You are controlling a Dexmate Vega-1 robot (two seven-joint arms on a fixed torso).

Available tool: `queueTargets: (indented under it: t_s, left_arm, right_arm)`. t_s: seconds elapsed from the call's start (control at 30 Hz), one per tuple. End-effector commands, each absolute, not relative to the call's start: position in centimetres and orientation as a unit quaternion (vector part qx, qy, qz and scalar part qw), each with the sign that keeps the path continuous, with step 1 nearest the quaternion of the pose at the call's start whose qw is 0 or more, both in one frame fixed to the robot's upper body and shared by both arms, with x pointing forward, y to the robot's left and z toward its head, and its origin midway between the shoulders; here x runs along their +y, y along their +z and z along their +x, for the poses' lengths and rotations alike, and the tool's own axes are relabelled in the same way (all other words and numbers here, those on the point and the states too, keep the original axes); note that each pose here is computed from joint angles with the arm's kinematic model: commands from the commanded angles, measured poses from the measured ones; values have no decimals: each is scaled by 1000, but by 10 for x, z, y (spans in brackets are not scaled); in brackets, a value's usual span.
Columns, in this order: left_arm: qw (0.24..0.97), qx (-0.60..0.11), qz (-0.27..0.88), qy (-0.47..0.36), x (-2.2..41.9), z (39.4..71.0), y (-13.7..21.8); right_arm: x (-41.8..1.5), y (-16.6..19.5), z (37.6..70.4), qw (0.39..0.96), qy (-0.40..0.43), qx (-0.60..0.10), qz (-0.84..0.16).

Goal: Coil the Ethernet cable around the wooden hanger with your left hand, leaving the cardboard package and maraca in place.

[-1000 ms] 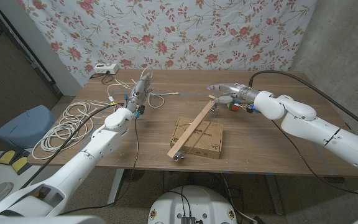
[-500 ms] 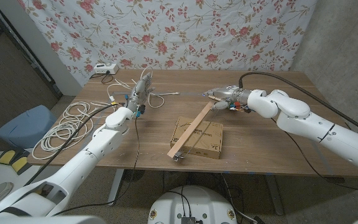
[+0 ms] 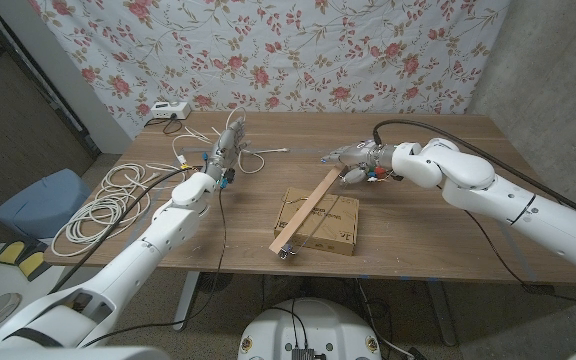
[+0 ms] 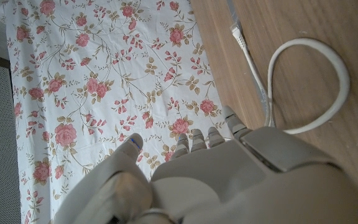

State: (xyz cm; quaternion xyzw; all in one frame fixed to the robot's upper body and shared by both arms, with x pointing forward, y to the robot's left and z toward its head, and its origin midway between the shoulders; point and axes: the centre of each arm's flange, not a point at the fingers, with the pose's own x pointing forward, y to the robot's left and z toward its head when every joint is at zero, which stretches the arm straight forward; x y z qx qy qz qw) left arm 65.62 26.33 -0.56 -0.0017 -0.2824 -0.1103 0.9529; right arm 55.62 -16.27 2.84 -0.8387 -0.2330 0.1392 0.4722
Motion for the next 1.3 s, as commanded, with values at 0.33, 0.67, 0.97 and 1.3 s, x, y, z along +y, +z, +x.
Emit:
queueTargets:
  t_s: [0.33, 0.67, 0.97, 1.3]
  left_arm:
    - [954, -279, -16, -108, 261, 665, -6]
    - [955, -277, -15, -103, 259, 663, -5]
    - [956, -274, -9, -101, 256, 662, -2]
    - [957, -273, -1, -103, 251, 663, 3]
  right_arm:
    - [-157, -3, 568, 381, 134, -221, -888]
    - [-160, -18, 576, 385, 137, -255, -876]
    - [-170, -18, 576, 409, 102, -325, -846]
    - [-181, -6, 575, 447, 49, -377, -810]
